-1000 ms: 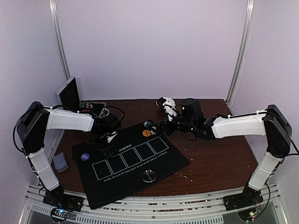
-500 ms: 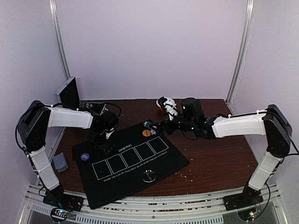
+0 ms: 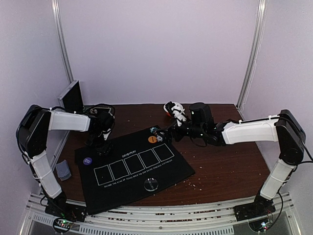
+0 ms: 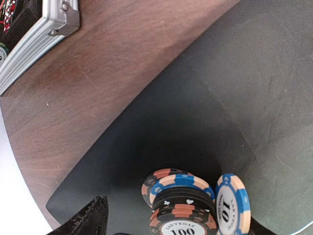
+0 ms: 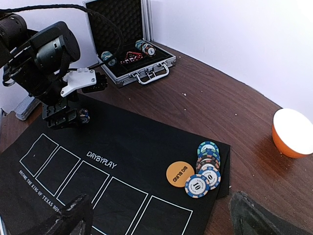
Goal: Distribute texas hold em gaming equipment
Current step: Adjust the poker chips pile in the small blind area, then pick up the poker card from the corner of the board, then pass from the left arm to the right
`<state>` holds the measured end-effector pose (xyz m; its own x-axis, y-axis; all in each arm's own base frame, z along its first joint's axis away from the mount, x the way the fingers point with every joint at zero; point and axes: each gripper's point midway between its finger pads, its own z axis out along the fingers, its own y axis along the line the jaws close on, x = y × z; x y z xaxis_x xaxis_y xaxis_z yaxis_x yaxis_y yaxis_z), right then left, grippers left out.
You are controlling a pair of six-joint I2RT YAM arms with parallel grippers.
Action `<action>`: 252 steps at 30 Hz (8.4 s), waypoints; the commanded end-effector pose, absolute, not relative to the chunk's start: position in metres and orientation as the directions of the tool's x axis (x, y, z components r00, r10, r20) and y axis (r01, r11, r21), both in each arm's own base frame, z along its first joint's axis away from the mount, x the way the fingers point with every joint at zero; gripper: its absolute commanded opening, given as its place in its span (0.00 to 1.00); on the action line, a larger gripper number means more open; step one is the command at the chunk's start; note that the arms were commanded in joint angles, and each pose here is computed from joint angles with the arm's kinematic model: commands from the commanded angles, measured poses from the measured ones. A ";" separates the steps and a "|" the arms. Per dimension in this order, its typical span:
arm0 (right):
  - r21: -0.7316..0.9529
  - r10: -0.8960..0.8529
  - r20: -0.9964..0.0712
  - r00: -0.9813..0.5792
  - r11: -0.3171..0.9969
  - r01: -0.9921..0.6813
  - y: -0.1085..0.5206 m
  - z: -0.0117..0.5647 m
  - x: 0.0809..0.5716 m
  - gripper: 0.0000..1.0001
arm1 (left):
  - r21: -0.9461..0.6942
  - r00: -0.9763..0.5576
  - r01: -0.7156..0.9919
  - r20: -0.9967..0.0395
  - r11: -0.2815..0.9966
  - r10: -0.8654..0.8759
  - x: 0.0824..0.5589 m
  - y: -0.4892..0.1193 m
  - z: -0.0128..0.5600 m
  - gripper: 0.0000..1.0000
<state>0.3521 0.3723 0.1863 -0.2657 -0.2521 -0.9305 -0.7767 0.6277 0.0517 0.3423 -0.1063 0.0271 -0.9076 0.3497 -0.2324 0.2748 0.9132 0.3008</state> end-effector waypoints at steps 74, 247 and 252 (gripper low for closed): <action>0.109 -0.275 -0.904 -0.326 0.589 -0.801 0.381 0.179 0.348 1.00 | 0.056 -0.965 0.139 -0.216 0.989 0.148 0.281 -0.111 0.016 0.00; 0.834 -0.129 -0.544 -0.829 0.026 -0.551 0.479 0.216 0.328 0.00 | 0.420 -0.252 0.769 -0.494 0.482 0.832 0.325 -0.301 0.195 0.59; 0.820 -0.135 -0.560 -0.818 0.056 -0.570 0.477 0.216 0.327 0.00 | 0.418 -0.208 0.785 -0.518 0.457 0.830 0.325 -0.309 0.195 0.95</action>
